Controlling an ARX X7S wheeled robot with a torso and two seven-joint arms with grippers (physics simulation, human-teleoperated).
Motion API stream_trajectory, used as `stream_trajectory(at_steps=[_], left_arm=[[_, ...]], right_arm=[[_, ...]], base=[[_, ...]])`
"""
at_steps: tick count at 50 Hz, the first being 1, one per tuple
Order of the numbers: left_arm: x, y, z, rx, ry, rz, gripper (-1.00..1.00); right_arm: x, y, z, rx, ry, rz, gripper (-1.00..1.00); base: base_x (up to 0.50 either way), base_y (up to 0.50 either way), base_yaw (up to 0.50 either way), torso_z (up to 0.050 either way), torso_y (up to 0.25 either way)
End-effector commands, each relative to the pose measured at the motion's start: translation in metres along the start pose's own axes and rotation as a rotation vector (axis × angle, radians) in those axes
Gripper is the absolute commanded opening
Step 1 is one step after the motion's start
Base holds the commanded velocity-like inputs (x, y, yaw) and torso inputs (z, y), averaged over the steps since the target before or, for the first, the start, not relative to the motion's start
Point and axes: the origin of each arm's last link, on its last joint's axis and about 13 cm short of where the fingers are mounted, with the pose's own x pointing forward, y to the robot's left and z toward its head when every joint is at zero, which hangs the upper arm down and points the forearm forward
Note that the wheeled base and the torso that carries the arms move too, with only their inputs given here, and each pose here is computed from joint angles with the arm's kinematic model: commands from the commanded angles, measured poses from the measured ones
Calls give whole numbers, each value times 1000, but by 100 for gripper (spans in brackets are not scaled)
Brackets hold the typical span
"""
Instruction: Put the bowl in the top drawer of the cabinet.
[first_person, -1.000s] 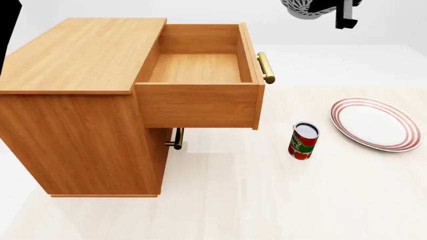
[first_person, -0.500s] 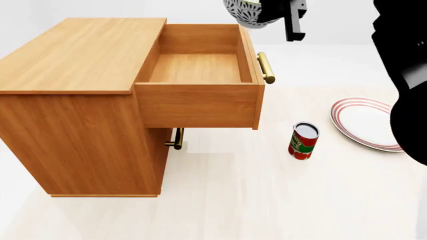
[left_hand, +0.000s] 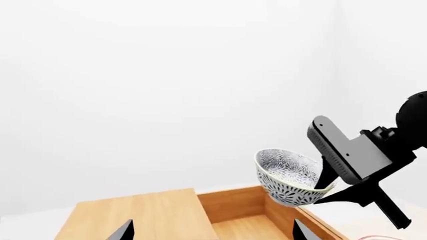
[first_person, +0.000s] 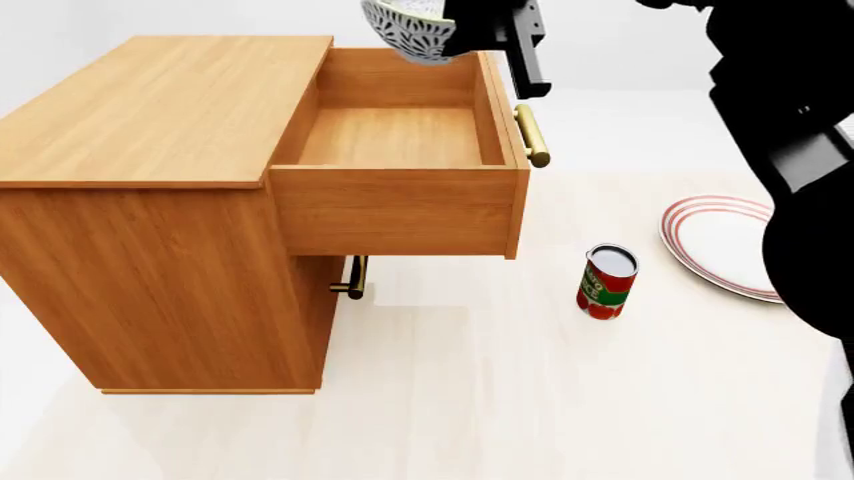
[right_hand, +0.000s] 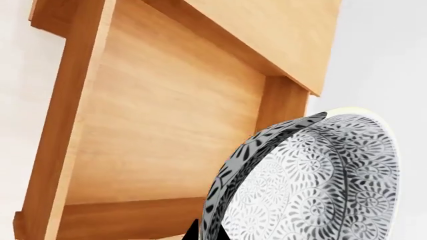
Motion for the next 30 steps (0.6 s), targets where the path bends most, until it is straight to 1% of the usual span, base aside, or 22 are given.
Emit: stream_trajectory(at_steps=[1,8,14,30], left_arm=[[0,4,-3,-7,-3,10,100],[-4,6,-2,-2,-4,16,100],[-4,6,1,-2,-11,12,100],[-8,6,5,1,-36,15,100]], right_arm=[[1,-2,11,-76,-66,-14,-100],[1,-2,11,-74,-55,-8,-100],[1,-2,11,-74,-55,-8,-100],[1,-2,11,-74,-55,-8,-100]], base=[[0,0,0,0,0],[0,0,0,0,0],[0,0,0,0,-86],[0,0,0,0,-48]])
